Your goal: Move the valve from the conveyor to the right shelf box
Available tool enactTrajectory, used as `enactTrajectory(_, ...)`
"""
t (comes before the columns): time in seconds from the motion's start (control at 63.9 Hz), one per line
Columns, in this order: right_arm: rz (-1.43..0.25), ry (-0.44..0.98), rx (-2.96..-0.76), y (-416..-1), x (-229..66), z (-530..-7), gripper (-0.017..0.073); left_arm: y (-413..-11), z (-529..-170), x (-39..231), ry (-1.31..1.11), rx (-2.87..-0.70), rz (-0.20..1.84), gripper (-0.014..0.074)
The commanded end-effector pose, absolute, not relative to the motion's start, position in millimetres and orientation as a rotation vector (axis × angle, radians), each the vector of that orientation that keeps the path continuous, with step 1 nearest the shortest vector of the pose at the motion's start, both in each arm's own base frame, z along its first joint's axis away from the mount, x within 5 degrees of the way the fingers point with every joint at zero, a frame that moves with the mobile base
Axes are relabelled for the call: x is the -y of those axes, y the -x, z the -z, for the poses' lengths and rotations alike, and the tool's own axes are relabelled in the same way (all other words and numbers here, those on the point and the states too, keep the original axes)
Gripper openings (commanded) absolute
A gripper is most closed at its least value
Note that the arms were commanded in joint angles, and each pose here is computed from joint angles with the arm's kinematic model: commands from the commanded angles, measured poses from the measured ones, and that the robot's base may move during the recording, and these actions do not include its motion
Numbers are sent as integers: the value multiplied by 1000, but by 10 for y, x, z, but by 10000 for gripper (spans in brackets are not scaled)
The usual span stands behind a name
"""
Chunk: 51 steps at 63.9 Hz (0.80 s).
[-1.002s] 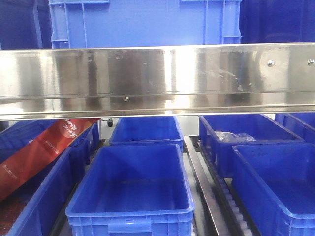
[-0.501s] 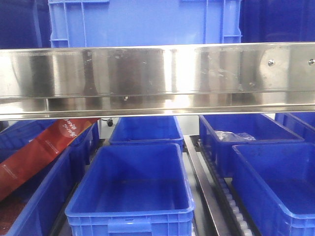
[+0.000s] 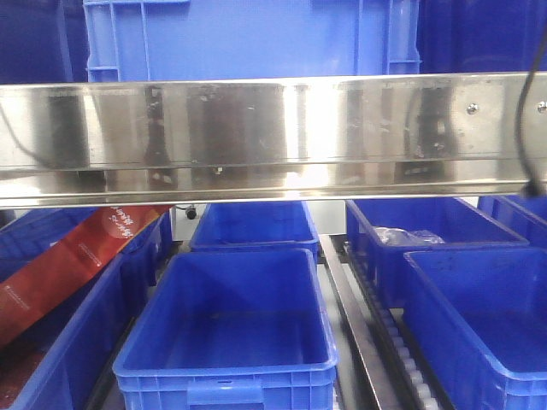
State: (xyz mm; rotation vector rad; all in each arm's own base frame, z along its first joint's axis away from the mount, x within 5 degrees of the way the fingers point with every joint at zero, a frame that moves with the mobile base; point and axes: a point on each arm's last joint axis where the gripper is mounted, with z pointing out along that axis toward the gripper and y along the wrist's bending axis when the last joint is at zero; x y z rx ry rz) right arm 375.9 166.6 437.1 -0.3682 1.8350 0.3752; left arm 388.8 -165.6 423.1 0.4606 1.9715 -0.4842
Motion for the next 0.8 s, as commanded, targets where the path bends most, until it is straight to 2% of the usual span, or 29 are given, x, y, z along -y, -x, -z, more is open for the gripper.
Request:
enactTrajectory(0.0,-410,339,-1778,-3816,-1700,-4413,-165,-3897,-4272,1700,-444,-1950,522,-111)
enactTrajectory(0.11,-412,350,-1806,-3884,-1765,-4294,-150,-3918,-4179,1729,-464,-1998,531,-111)
enactTrajectory(0.172,-415,357,-1812,-3879,-1790,-4280,-94,-3910,-4169,1731,-471,-2011,533,-110)
enactTrajectory(0.25,-423,369,-1817,-3863,-1834,-4270,25,-3910,-4145,1733,-481,-2028,530,-88)
enactTrajectory(0.313,-426,373,-1816,-3854,-1851,-4270,145,-3917,-4133,1734,-482,-2031,526,-6)
enactTrajectory(0.391,-426,373,-1816,-3854,-1851,-4270,225,-3917,-4134,1733,-482,-2031,526,129)
enactTrajectory(0.517,-426,372,-1813,-3855,-1851,-4277,292,-3919,-4136,1733,-481,-2028,525,344)
enactTrajectory(0.579,-426,372,-1813,-3855,-1851,-4277,309,-3919,-4137,1733,-480,-2027,525,410)
enactTrajectory(0.657,-426,372,-1813,-3855,-1851,-4277,312,-3919,-4139,1733,-480,-2026,525,444)
enactTrajectory(0.783,-427,370,-1803,-3826,-1838,-4320,309,-3908,-4160,1729,-480,-2021,525,444)
